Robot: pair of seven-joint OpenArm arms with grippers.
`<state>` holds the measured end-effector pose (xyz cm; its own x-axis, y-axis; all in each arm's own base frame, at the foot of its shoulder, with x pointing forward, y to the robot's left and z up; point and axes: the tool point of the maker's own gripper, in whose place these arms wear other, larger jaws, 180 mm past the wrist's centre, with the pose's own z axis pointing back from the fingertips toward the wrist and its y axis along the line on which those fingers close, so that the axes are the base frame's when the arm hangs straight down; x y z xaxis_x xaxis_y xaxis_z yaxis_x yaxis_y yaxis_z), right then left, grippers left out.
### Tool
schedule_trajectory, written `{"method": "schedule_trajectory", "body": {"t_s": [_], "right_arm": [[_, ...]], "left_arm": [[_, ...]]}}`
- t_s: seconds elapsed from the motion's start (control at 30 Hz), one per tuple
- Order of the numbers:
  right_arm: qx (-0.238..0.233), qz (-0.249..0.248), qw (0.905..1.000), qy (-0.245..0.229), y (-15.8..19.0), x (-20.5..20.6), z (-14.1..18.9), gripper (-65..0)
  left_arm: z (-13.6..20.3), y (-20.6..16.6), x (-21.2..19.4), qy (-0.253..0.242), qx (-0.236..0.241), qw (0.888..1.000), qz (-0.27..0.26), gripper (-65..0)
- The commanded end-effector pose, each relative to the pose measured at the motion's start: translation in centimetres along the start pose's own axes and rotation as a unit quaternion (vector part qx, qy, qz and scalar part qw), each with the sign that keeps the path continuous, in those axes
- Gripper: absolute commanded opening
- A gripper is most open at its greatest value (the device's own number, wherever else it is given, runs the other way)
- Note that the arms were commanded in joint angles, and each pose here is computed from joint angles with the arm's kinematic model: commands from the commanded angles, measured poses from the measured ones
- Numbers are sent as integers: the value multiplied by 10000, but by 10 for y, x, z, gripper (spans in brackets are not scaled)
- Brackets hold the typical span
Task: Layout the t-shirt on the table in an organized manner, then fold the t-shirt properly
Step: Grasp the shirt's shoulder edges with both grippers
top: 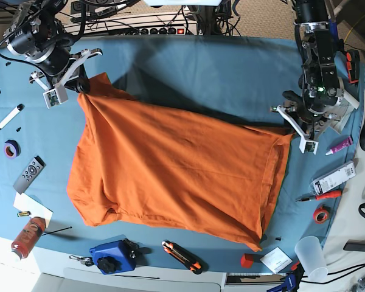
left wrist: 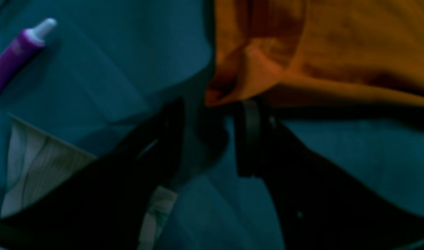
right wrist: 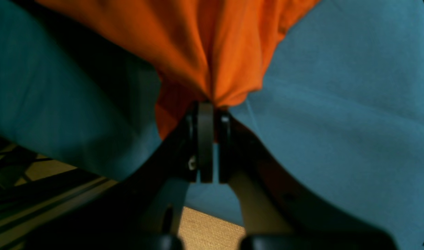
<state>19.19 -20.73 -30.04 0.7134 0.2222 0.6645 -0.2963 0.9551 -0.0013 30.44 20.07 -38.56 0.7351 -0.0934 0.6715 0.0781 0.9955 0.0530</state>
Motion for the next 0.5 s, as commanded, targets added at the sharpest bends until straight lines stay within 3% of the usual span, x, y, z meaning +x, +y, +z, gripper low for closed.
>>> {"method": "schedule_trajectory", "body": {"t_s": [0.0, 0.1, 0.23, 0.33, 0.4, 0.47], "right_arm": [[-52, 120, 9998, -125, -2, 7, 4, -650], [-54, 120, 9998, -132, -2, 8, 4, -650], [-53, 118, 9998, -131, -2, 8, 4, -650], [-53, 122, 9998, -128, -2, 8, 4, -650], [-54, 120, 9998, -130, -2, 8, 4, -650], [-54, 122, 9998, -137, -2, 8, 4, -650]], "left_arm": [[3, 5, 15, -246, 49, 9997, -40, -400], [3, -1, 17, -299, -131, 9995, 11, -400], [5, -23, 25, -547, -716, 9956, -257, -400], [5, -23, 30, -636, -741, 9949, -235, -412], [4, -19, 31, -632, -623, 9960, -124, -506], [4, -16, 28, -551, -562, 9969, -56, -650]]}}
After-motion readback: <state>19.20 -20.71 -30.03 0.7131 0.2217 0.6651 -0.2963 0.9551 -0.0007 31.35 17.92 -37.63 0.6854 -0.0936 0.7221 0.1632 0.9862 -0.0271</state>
